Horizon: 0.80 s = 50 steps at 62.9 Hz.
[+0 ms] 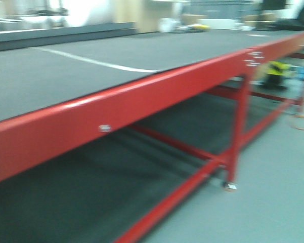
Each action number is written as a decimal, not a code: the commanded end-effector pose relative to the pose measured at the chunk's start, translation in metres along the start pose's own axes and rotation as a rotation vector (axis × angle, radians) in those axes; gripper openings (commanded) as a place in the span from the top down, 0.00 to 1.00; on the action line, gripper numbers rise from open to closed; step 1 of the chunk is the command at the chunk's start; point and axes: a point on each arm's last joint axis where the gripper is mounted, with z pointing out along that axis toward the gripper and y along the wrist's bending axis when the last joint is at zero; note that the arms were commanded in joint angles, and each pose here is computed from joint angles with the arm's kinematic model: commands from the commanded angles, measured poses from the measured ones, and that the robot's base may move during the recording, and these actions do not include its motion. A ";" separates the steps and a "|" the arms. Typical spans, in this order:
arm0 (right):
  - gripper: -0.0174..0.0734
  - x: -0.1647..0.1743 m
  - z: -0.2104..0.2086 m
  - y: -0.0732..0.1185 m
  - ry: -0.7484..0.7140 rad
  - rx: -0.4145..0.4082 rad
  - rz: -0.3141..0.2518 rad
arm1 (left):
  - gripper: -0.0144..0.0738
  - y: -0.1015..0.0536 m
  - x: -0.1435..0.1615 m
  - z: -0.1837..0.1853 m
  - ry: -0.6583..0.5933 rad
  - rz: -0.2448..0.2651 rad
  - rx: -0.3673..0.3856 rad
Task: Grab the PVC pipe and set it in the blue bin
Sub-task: 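Drive the base away from the table past the red-framed table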
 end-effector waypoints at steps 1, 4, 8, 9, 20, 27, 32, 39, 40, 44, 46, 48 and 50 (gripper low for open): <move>0.99 -0.003 -0.003 -0.001 -0.028 0.011 -0.013 | 0.96 0.000 -0.004 -0.001 -0.039 -0.013 0.005; 0.99 -0.003 -0.003 -0.001 -0.028 0.011 -0.013 | 0.96 0.000 -0.004 -0.001 -0.039 -0.013 0.005; 0.99 -0.003 -0.003 -0.001 -0.028 0.011 -0.013 | 0.96 0.000 -0.004 -0.001 -0.039 -0.013 0.005; 0.99 -0.003 -0.003 -0.001 -0.028 0.011 -0.013 | 0.96 0.000 -0.004 -0.001 -0.039 -0.013 0.005; 0.99 -0.003 -0.003 -0.001 -0.028 0.011 -0.013 | 0.96 0.000 -0.004 -0.001 -0.039 -0.013 0.005; 0.99 -0.003 -0.003 -0.001 -0.028 0.011 -0.013 | 0.96 0.000 -0.004 -0.001 -0.039 -0.013 0.005; 0.99 -0.003 -0.003 -0.001 -0.028 0.011 -0.013 | 0.96 0.000 -0.004 -0.001 -0.039 -0.013 0.005; 0.99 -0.003 -0.003 -0.001 -0.028 0.011 -0.013 | 0.96 0.000 -0.004 -0.001 -0.039 -0.013 0.005; 0.99 -0.003 -0.003 -0.001 -0.028 0.011 -0.013 | 0.96 0.000 -0.004 -0.001 -0.039 -0.013 0.005; 0.99 -0.003 -0.003 -0.001 -0.028 0.011 -0.013 | 0.96 0.000 -0.004 -0.001 -0.039 -0.013 0.005; 0.99 -0.003 -0.003 -0.001 -0.028 0.011 -0.013 | 0.96 0.000 -0.004 -0.001 -0.039 -0.013 0.005; 0.99 -0.003 -0.003 -0.001 -0.028 0.011 -0.013 | 0.96 0.000 -0.004 -0.001 -0.039 -0.013 0.005; 0.99 -0.003 -0.003 -0.001 -0.028 0.011 -0.013 | 0.96 0.000 -0.004 -0.001 -0.039 -0.013 0.005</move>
